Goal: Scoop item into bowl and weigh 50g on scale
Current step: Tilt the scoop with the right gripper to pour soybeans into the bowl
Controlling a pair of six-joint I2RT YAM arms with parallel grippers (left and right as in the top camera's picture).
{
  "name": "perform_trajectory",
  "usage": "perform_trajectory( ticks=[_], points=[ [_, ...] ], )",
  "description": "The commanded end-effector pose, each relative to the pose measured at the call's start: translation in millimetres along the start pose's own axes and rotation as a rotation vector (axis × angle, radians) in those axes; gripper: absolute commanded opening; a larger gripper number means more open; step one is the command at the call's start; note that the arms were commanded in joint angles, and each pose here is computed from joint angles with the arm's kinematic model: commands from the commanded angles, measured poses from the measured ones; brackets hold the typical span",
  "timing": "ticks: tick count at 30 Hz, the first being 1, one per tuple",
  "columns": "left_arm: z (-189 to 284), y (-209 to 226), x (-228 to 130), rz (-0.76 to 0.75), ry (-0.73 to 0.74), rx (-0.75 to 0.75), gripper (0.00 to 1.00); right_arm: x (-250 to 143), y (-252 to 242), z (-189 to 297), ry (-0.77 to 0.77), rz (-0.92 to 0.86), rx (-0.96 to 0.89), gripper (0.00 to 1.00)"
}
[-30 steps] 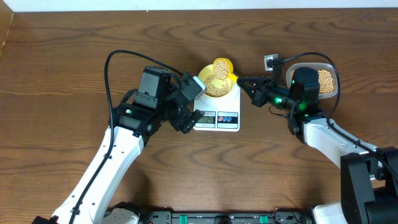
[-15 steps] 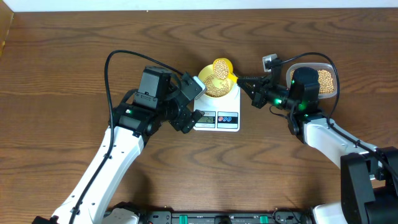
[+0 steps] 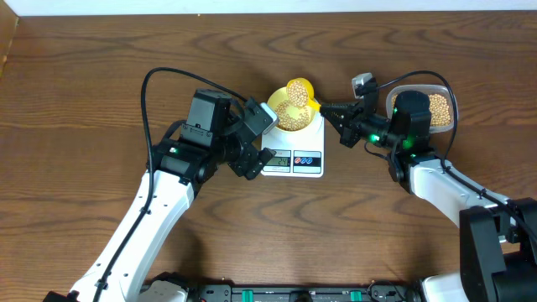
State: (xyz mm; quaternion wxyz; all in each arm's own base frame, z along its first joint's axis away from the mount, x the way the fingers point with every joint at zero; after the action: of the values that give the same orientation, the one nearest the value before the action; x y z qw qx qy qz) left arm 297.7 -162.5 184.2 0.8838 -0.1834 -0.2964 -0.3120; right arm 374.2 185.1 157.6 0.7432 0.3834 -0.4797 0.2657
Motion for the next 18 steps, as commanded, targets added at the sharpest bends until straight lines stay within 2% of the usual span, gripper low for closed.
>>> perform_trajectory(
  ticks=[1, 18],
  points=[
    [1.1, 1.1, -1.6, -0.011, -0.001, 0.005, 0.84, -0.6, -0.2, -3.7, 0.003, 0.048, 0.004, 0.01],
    [1.1, 1.1, -1.6, -0.011, -0.001, 0.005, 0.84, -5.8, -0.5, -3.6, 0.024, 0.129, 0.004, 0.01]
  ],
)
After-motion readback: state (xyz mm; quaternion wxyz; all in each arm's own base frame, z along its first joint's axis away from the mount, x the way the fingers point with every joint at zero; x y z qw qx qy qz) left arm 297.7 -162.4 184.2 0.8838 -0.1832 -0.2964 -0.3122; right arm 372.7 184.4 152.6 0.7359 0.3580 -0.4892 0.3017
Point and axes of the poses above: each gripper's point midway between its finger pads, its own z axis back along the fingers, its own y axis along the line the jaws close on, x = y × z, the point moved 2 cm from there along z, back along the fingers, and after that the axes turned 11 degrees about z, right-handed, at the moved point
